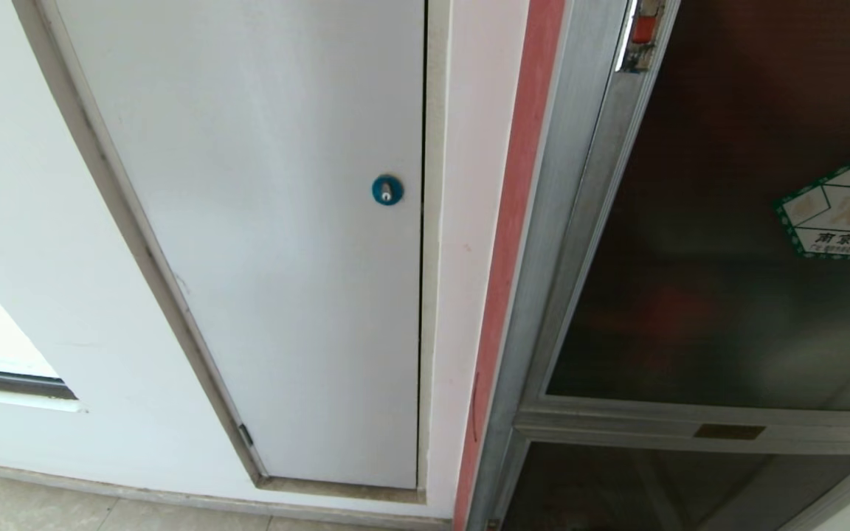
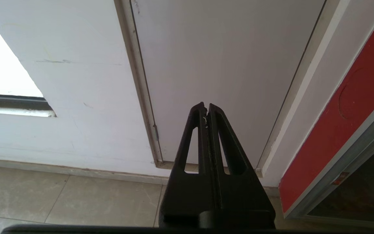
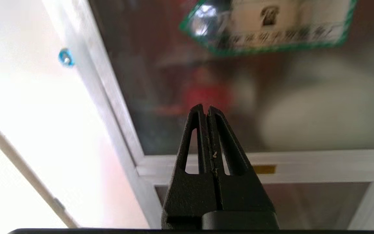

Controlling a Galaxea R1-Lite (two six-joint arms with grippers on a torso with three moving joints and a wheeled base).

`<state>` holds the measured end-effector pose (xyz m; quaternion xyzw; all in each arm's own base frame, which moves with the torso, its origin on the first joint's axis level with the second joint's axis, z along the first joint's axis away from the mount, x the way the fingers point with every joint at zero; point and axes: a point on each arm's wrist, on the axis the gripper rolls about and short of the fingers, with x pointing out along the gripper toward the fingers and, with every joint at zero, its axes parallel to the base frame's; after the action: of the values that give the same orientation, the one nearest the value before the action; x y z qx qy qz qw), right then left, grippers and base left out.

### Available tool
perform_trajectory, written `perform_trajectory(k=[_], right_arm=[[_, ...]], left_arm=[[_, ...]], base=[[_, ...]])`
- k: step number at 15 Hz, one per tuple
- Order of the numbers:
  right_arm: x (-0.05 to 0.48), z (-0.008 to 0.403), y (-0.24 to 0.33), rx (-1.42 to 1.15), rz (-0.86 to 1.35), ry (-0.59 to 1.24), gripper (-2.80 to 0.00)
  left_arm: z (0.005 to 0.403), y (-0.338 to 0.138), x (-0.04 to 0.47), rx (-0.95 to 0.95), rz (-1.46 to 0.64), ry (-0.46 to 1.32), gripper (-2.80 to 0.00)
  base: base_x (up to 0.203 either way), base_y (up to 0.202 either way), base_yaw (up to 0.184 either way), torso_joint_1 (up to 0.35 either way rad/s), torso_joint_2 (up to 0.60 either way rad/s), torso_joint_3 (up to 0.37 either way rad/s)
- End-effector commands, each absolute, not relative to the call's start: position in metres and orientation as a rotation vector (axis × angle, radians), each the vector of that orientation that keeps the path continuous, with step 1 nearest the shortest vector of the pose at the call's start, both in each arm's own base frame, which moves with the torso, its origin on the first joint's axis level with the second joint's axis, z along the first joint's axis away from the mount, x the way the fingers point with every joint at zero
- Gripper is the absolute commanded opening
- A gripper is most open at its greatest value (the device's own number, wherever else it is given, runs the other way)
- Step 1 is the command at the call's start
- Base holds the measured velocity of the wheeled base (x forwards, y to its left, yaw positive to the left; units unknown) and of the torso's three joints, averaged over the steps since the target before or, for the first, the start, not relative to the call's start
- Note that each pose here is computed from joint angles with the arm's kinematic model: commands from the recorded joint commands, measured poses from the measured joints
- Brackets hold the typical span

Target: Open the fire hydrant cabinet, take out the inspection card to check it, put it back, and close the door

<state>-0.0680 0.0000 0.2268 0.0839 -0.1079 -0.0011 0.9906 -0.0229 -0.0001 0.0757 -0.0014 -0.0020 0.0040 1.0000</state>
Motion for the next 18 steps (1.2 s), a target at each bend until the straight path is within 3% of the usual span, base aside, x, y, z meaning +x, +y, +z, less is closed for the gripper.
perform_trajectory(k=[1,10,18], right_arm=[[-0.070,0.194,0.000,0.162,0.015,-0.230,-2.80],[-0.029,0.102,0.001,0.008,0.021,-0.177,-2.80],[-0.023,0.080,0.000,-0.026,0.015,-0.049,-2.80]], left_arm=[[0.075,0.000,-0.023,-0.003,0.009,-0.002,-2.80],[0.075,0.000,-0.023,-0.003,0.009,-0.002,-2.80],[0.075,0.000,-0.023,-0.003,0.009,-0.002,-2.80]], base=[[0.000,0.000,0.000,0.000,0.00,0.000],[0.000,0.000,0.000,0.000,0.00,0.000],[0.000,0.000,0.000,0.000,0.00,0.000]])
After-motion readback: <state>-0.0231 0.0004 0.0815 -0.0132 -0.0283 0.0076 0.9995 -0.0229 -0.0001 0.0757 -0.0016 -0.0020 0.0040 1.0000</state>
